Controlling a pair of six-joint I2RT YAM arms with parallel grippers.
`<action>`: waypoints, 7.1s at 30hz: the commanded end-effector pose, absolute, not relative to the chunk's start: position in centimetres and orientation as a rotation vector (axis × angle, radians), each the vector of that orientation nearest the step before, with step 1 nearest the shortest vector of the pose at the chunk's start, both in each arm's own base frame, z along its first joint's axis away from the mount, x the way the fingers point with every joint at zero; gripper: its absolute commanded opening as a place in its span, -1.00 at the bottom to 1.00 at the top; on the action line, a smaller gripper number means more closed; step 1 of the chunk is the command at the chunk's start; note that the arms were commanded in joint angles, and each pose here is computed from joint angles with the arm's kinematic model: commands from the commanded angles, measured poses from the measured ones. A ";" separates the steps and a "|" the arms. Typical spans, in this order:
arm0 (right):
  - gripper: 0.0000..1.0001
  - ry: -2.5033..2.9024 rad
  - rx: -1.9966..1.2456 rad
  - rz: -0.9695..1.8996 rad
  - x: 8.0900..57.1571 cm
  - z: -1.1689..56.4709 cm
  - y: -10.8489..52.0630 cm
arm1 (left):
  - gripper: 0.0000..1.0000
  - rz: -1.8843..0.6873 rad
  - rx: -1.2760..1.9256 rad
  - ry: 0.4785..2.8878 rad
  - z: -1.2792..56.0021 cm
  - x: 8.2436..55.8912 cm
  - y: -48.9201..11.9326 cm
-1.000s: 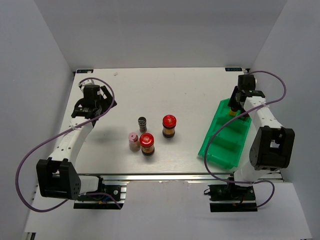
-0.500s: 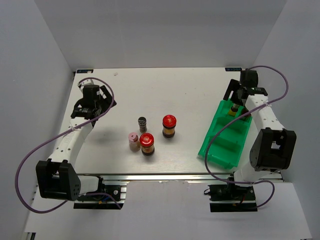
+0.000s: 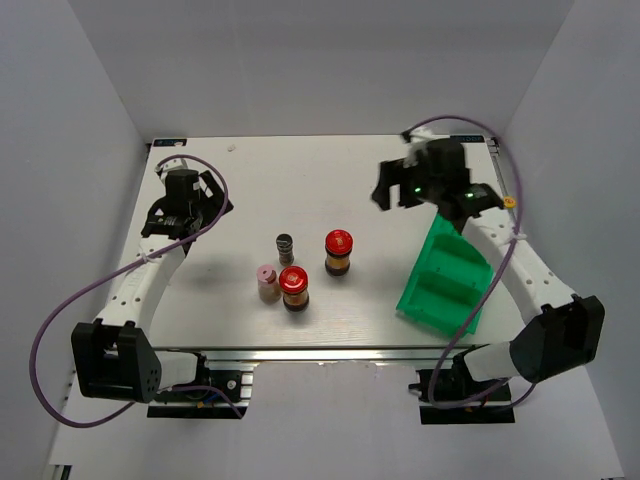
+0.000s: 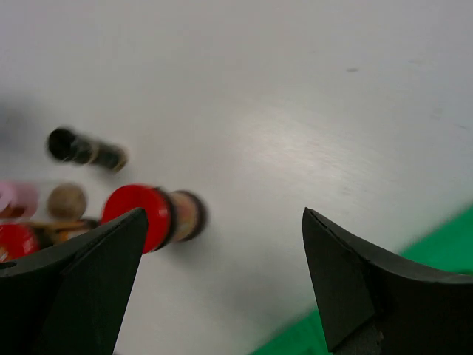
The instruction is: Organize the condiment bottles
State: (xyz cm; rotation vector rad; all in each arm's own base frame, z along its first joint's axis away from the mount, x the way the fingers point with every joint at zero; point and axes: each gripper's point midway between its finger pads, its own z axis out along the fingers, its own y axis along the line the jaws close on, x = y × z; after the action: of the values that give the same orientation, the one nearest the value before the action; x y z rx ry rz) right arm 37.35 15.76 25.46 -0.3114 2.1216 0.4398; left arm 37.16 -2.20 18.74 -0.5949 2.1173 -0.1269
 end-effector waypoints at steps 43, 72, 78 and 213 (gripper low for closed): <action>-0.61 2.202 -0.392 0.229 29.7 25.4 21.0 | 0.96 -0.193 -0.535 2.074 19.8 37.3 -3.0; -0.69 2.227 0.560 -0.245 28.7 20.1 -3.9 | 0.97 -0.229 -0.492 2.085 19.6 37.8 -3.8; -0.65 2.287 0.666 -0.249 28.5 16.5 -5.1 | 0.96 -0.206 -0.504 2.087 19.4 37.8 -3.4; -0.57 2.191 0.158 -0.074 28.9 24.8 6.6 | 0.96 -0.189 -0.516 2.110 18.9 37.0 -3.2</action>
State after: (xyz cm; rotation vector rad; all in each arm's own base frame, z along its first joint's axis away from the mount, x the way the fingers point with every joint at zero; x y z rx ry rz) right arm 27.15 9.43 23.53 -0.0104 2.2815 -0.0112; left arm 36.80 -2.98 18.59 -0.5331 2.1170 -0.1752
